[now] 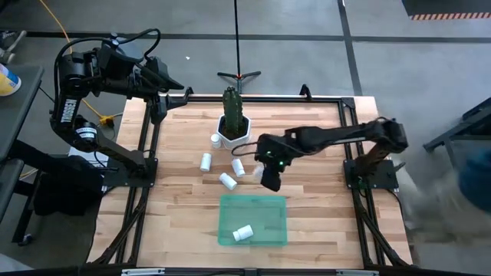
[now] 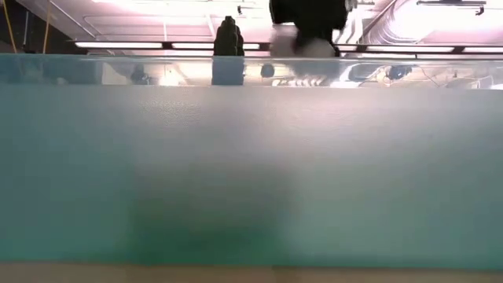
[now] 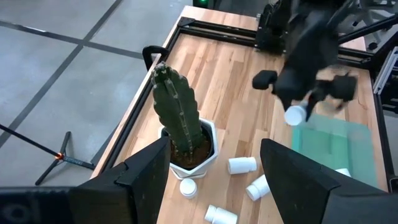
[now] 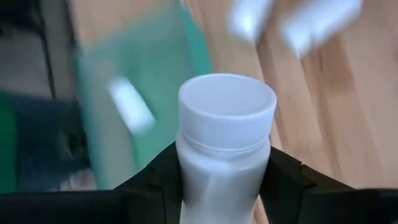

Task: Pick and place pill bottles into a basket
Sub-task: Put the white pill bottle into the green bin

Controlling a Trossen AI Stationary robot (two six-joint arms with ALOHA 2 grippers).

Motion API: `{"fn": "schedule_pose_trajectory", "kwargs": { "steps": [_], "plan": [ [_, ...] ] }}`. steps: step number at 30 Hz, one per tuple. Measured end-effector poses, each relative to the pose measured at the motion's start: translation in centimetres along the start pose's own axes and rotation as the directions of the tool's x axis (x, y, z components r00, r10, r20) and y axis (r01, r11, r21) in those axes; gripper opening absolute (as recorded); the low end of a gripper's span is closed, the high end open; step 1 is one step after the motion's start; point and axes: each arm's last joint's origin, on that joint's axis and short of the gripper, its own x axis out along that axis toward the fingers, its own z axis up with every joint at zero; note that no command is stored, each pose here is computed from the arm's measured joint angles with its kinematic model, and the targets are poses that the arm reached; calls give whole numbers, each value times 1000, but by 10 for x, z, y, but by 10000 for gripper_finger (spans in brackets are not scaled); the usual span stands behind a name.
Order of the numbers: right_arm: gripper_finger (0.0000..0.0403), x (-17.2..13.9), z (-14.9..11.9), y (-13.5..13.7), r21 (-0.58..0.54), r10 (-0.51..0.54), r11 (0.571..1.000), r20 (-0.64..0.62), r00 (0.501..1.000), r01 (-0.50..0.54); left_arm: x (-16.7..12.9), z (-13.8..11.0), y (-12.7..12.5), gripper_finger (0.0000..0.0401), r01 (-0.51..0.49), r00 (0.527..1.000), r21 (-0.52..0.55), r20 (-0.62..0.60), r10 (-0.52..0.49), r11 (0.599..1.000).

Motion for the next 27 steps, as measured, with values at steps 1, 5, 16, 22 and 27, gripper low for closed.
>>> {"fn": "schedule_pose_trajectory", "kwargs": {
  "steps": [1, 5, 16, 22, 27],
  "plan": [
    [152, -7, 2, 6, -21, 6, 1000, 64, 998, -5, 0, 0, 0, 282, 0, 1000, 0, 0, 0, 1000],
    [153, -32, 5, 29, -125, 11, 992, 287, 958, 27, 3, 1, 0, 282, 1, 1000, -11, -8, -1, 1000],
    [152, -52, 5, 63, -225, -22, 958, 569, 822, 181, 46, 14, -1, 282, 115, 988, -30, -98, -118, 993],
    [152, -53, 6, 62, -214, -41, 956, 582, 812, 201, 75, 21, -2, 282, 199, 967, -30, -156, -201, 980],
    [152, -51, 1, 70, -243, -12, 953, 566, 824, 181, 92, 24, -4, 282, 290, 938, -49, -185, -294, 956]
  ]
}}
